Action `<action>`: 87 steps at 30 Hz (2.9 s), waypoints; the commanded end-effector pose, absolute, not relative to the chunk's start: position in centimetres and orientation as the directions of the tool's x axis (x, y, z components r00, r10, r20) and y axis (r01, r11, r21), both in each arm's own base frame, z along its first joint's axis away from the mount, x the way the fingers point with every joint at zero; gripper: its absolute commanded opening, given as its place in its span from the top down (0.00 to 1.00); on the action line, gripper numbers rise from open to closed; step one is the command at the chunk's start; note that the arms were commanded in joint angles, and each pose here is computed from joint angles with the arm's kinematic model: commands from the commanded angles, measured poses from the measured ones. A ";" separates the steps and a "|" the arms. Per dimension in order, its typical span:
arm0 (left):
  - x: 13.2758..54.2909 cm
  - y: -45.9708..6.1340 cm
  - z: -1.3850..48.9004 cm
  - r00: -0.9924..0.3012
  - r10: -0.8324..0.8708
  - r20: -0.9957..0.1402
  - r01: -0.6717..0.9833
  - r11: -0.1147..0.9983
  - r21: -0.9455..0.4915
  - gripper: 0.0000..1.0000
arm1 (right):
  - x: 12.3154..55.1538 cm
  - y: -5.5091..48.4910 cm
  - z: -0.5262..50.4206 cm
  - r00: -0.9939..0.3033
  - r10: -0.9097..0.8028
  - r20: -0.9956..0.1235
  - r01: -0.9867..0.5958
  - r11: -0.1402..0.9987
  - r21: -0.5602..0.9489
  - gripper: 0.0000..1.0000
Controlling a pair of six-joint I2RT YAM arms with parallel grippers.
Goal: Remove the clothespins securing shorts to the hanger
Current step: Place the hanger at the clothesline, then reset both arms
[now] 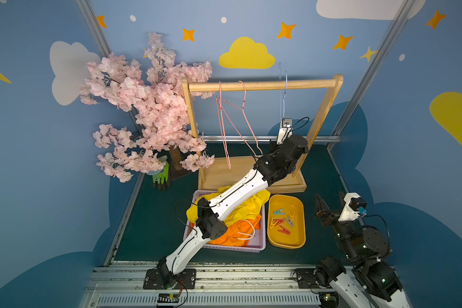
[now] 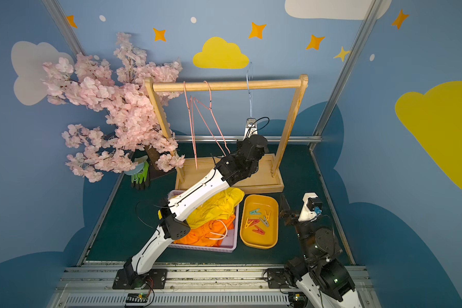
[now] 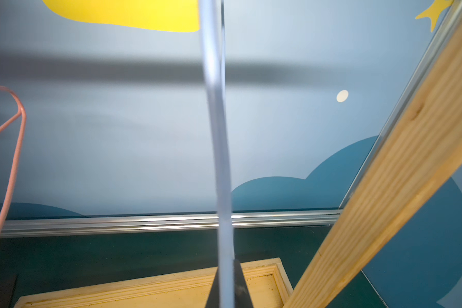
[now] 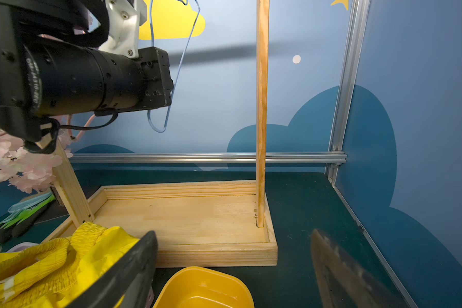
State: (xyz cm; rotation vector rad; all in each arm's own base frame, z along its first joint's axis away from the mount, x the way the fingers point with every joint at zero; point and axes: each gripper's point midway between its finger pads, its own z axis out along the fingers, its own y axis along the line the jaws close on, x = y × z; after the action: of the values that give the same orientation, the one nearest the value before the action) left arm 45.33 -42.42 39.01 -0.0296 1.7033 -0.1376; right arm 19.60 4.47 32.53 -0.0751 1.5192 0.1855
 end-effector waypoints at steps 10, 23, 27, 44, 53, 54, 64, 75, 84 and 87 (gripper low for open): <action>47.8 -41.6 35.9 -0.222 -0.161 -0.962 0.054 0.983 -0.177 0.96 | 19.8 4.9 31.8 0.015 0.074 -0.997 -0.183 0.981 0.071 0.10; 46.6 -41.9 33.6 -0.269 -0.093 -0.958 0.040 0.993 -0.108 0.77 | 20.3 5.3 31.4 0.000 0.076 -0.997 -0.190 0.979 0.074 0.10; 45.1 -42.9 35.8 -0.175 -0.009 -0.984 0.059 0.998 -0.019 0.39 | 20.4 5.4 31.1 -0.009 0.079 -0.997 -0.191 0.978 0.080 0.10; 33.1 -44.6 40.6 0.174 0.160 -0.972 0.290 0.935 0.206 0.03 | 19.7 4.6 30.5 -0.014 0.070 -0.997 -0.167 0.983 0.071 0.10; 24.5 -40.5 37.5 0.248 0.052 -0.967 0.644 0.737 0.204 0.00 | 21.5 5.2 28.7 -0.091 0.079 -0.993 -0.133 0.987 0.091 0.10; 23.7 -40.0 37.0 0.261 0.050 -0.964 0.665 0.714 0.217 0.00 | 21.9 5.5 28.4 -0.101 0.083 -0.991 -0.132 0.987 0.096 0.10; 21.2 -30.4 35.1 0.287 0.039 -0.957 0.628 0.747 0.219 0.00 | 27.3 5.7 23.9 -0.211 0.061 -0.976 -0.002 0.998 0.063 0.10; 24.8 -15.1 29.1 0.260 0.114 -0.959 0.254 0.950 0.182 0.00 | 30.8 -1.6 16.7 -0.305 0.217 -0.927 0.286 0.950 0.128 0.10; 27.2 -1.1 20.2 0.099 0.042 -0.994 -0.161 0.987 0.026 0.01 | 32.5 -1.9 11.8 -0.430 0.055 -0.901 0.230 0.972 -0.050 0.11; 27.1 2.1 18.6 0.072 -0.002 -0.997 -0.274 0.961 -0.021 0.01 | 33.7 -1.5 11.9 -0.433 0.020 -0.901 0.198 0.977 -0.074 0.11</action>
State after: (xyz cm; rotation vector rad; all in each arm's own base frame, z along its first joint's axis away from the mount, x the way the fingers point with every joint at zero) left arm 27.31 0.68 18.88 -0.1081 1.5202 0.2723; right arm 32.07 -2.06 10.15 0.2247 2.0836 -0.2081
